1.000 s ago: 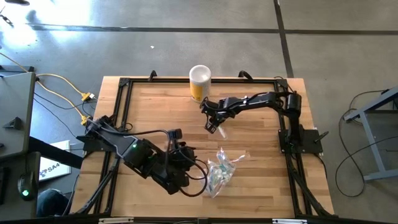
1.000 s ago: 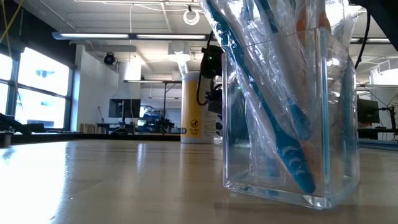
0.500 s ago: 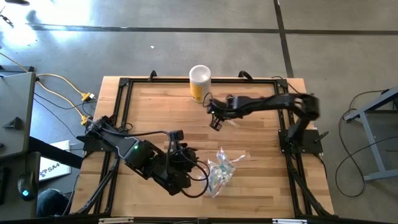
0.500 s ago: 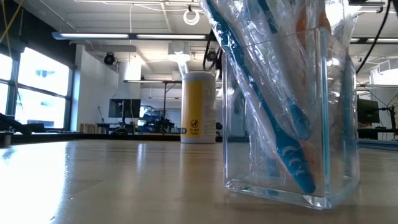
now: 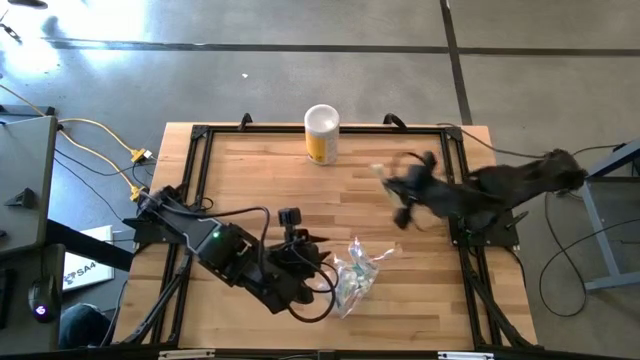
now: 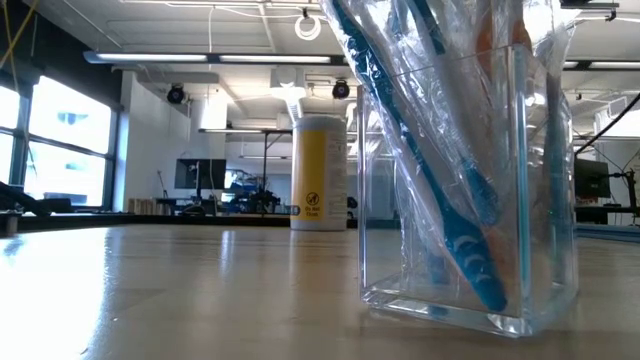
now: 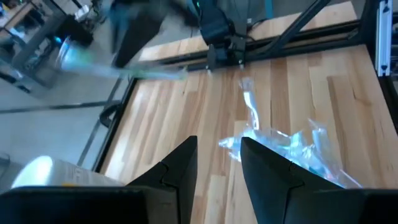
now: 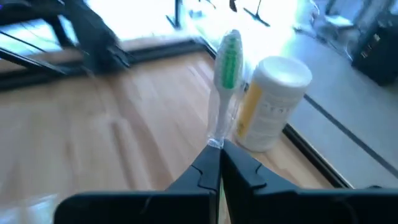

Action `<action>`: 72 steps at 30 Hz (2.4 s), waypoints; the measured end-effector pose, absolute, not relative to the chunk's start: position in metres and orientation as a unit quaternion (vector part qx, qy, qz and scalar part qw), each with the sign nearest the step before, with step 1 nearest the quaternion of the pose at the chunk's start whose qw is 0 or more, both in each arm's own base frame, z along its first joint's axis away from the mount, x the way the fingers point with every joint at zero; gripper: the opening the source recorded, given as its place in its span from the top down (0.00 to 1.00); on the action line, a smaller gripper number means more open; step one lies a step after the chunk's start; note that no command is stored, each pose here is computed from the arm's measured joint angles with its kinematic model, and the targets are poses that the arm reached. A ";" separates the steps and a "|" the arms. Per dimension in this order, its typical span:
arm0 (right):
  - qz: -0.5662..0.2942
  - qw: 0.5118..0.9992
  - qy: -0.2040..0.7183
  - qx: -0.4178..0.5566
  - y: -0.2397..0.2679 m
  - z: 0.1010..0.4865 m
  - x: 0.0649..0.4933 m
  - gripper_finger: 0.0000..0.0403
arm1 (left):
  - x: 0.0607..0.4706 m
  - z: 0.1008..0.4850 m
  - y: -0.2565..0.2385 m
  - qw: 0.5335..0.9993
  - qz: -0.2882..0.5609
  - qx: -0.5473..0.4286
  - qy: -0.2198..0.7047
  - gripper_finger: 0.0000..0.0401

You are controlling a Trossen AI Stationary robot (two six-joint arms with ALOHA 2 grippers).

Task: Pick & Place toothbrushing station
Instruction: Put the green toothbrush in the transparent organizer

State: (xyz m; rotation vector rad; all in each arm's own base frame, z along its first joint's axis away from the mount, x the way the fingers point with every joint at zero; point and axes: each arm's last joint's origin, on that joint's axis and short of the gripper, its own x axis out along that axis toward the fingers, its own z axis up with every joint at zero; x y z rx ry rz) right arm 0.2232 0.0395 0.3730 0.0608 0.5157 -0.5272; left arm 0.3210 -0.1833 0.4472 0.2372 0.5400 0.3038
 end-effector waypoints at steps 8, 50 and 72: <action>-0.180 0.961 0.198 0.063 0.105 0.378 0.147 0.99 | 0.317 0.450 -0.187 0.946 0.153 0.125 0.258 0.71; -0.254 0.960 0.071 -0.090 0.239 0.220 0.213 0.99 | 0.318 0.450 -0.186 0.951 0.158 0.088 0.252 0.71; -0.290 0.951 0.087 -0.063 0.224 0.193 0.250 0.99 | 0.237 0.467 -0.166 0.926 0.190 0.140 0.296 0.71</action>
